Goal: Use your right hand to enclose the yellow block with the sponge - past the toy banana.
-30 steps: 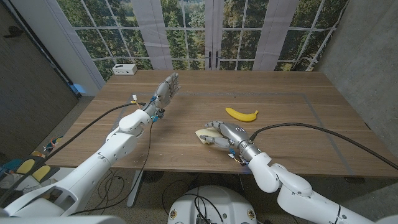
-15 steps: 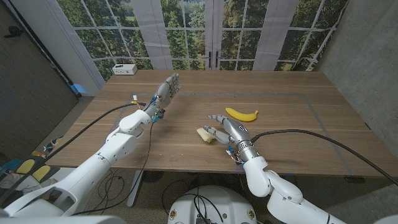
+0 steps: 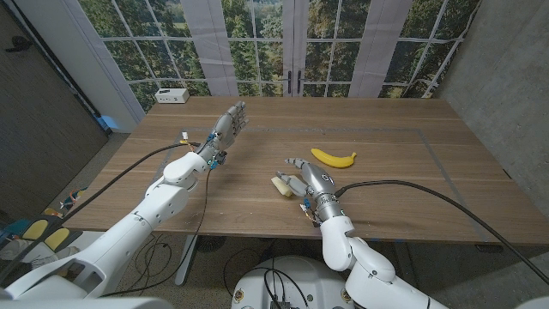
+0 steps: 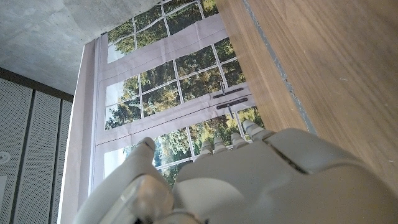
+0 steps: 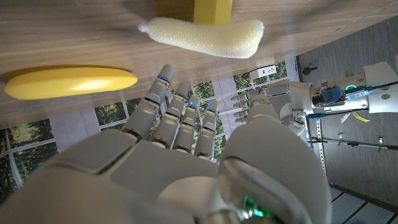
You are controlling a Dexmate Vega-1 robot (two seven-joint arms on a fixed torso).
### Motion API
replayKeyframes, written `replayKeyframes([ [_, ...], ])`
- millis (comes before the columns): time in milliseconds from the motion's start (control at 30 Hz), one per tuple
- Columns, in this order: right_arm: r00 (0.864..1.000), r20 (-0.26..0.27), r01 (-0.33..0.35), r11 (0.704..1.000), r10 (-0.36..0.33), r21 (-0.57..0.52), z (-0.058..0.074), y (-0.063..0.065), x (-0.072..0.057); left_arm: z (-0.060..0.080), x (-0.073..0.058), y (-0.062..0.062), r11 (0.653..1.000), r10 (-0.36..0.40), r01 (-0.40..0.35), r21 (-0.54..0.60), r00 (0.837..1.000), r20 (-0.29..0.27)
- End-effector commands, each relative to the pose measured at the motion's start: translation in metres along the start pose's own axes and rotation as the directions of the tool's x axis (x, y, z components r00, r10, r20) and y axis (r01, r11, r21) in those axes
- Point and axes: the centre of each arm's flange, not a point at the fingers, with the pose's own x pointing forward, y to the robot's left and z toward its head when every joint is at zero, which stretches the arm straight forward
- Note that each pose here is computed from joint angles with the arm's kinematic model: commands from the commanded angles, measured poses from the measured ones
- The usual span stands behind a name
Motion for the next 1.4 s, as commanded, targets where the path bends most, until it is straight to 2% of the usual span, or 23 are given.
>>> replayKeyframes([
  [33,0.997,-0.037,-0.063,0.997,0.061,-0.043,0.010,0.013,0.007,-0.002,0.001,0.005,1.000,-0.001,0.001,-0.001,1.000,0.001],
  [367,0.998,-0.065,-0.036,0.987,0.026,-0.155,0.009,0.019,0.003,-0.002,0.005,0.009,1.000,-0.017,0.017,-0.004,1.000,0.007],
  [833,0.995,-0.104,-0.020,0.982,0.000,-0.188,0.004,0.026,-0.011,-0.003,0.007,0.006,0.999,-0.041,0.041,0.003,0.999,-0.006],
  [1033,0.995,-0.099,-0.005,0.980,-0.015,-0.197,0.003,0.030,-0.020,-0.003,0.007,0.002,0.999,-0.054,0.054,0.000,0.999,-0.008],
  [1400,0.991,-0.133,0.002,0.980,-0.029,-0.199,-0.006,0.037,-0.027,-0.002,0.007,-0.007,0.997,-0.075,0.075,0.011,0.997,-0.015],
])
